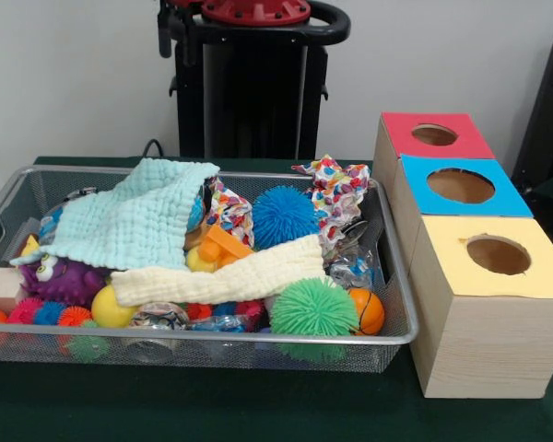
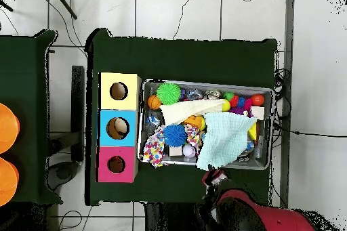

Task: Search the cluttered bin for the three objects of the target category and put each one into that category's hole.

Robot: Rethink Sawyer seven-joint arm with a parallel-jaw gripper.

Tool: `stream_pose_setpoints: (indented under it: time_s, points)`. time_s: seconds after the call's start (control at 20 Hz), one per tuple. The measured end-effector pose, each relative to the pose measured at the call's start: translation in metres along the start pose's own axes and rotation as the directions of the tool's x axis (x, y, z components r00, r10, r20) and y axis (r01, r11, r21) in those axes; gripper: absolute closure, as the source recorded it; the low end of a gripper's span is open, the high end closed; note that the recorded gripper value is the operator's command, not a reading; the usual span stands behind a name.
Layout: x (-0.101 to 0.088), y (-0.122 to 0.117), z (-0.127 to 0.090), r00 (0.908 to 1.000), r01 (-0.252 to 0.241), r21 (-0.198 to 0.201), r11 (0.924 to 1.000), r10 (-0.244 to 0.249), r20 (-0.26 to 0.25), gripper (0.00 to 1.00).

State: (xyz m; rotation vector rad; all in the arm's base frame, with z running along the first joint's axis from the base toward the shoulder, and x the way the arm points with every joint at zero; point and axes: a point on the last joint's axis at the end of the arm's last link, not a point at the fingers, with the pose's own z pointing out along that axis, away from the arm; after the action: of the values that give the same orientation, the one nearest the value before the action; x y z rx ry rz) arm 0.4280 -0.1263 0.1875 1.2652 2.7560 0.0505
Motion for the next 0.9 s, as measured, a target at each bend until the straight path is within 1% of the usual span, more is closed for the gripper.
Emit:
stream_pose_setpoints:
  time_s: [0.2, 0.3, 0.45, 0.55, 0.65, 0.7, 0.9]
  points:
    - [-0.007, -0.006, -0.001, 0.9986, 0.041, -0.012, 0.9991, -0.041, -0.034, 0.00]
    - [-0.010, -0.010, -0.002, 0.9956, 0.073, -0.017, 0.9972, -0.074, -0.057, 0.00]
    - [-0.013, -0.017, -0.001, 0.9822, 0.154, -0.030, 0.9876, -0.156, -0.104, 0.00]
    - [-0.012, -0.017, 0.000, 0.9683, 0.211, -0.045, 0.9764, -0.215, -0.127, 0.00]
    - [-0.011, -0.015, 0.000, 0.9613, 0.237, -0.054, 0.9701, -0.242, -0.132, 0.00]
    - [-0.010, -0.012, 0.001, 0.9548, 0.259, -0.065, 0.9636, -0.266, -0.133, 0.00]
    - [-0.007, -0.006, 0.002, 0.9442, 0.291, -0.082, 0.9531, -0.300, -0.135, 0.00]
